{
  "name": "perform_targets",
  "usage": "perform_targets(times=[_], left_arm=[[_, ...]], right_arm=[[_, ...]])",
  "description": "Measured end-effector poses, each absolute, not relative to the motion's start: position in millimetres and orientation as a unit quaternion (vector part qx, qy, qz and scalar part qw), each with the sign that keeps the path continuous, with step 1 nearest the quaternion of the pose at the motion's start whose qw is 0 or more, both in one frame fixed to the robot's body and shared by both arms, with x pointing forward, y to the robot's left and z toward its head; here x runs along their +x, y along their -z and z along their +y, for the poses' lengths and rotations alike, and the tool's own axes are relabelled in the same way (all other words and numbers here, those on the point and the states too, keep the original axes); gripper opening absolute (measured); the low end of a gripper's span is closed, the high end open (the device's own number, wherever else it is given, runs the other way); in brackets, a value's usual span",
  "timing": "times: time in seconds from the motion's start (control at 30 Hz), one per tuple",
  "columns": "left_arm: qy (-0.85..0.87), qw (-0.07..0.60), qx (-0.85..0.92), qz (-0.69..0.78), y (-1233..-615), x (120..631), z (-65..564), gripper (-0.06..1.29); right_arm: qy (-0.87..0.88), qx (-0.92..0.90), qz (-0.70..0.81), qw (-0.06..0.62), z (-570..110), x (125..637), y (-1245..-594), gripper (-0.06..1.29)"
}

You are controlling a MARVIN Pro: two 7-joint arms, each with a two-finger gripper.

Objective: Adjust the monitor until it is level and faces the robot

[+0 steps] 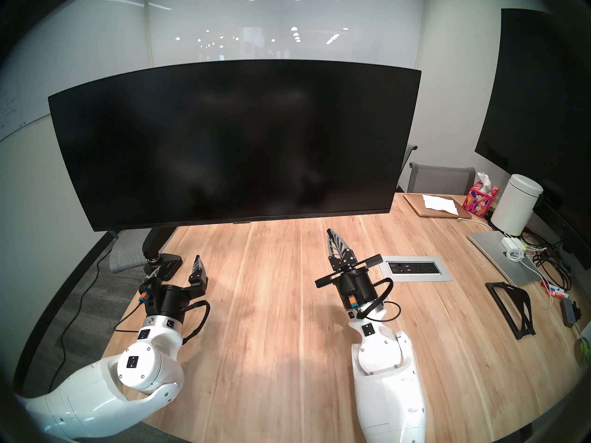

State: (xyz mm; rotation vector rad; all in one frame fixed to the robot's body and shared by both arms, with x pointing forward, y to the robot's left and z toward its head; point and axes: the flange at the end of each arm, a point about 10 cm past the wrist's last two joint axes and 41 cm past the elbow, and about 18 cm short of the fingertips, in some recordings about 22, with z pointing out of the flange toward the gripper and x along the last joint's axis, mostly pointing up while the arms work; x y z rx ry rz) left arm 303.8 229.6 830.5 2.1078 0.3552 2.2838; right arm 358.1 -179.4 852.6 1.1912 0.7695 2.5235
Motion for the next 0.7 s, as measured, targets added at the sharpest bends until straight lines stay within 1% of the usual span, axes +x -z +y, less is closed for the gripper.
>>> perform_targets(times=[0.3, 0.7], left_arm=[[-0.735, -0.047, 0.669, 0.103, -809.8, 295.4, 272.1, 1.27], [-0.747, -0.073, 0.652, 0.107, -804.1, 287.0, 301.2, 1.27]], right_arm=[[-0.865, 0.408, 0.264, 0.123, -179.4, 358.1, -852.5, -0.02], [-0.865, 0.408, 0.264, 0.123, -179.4, 358.1, -852.5, -0.02]])
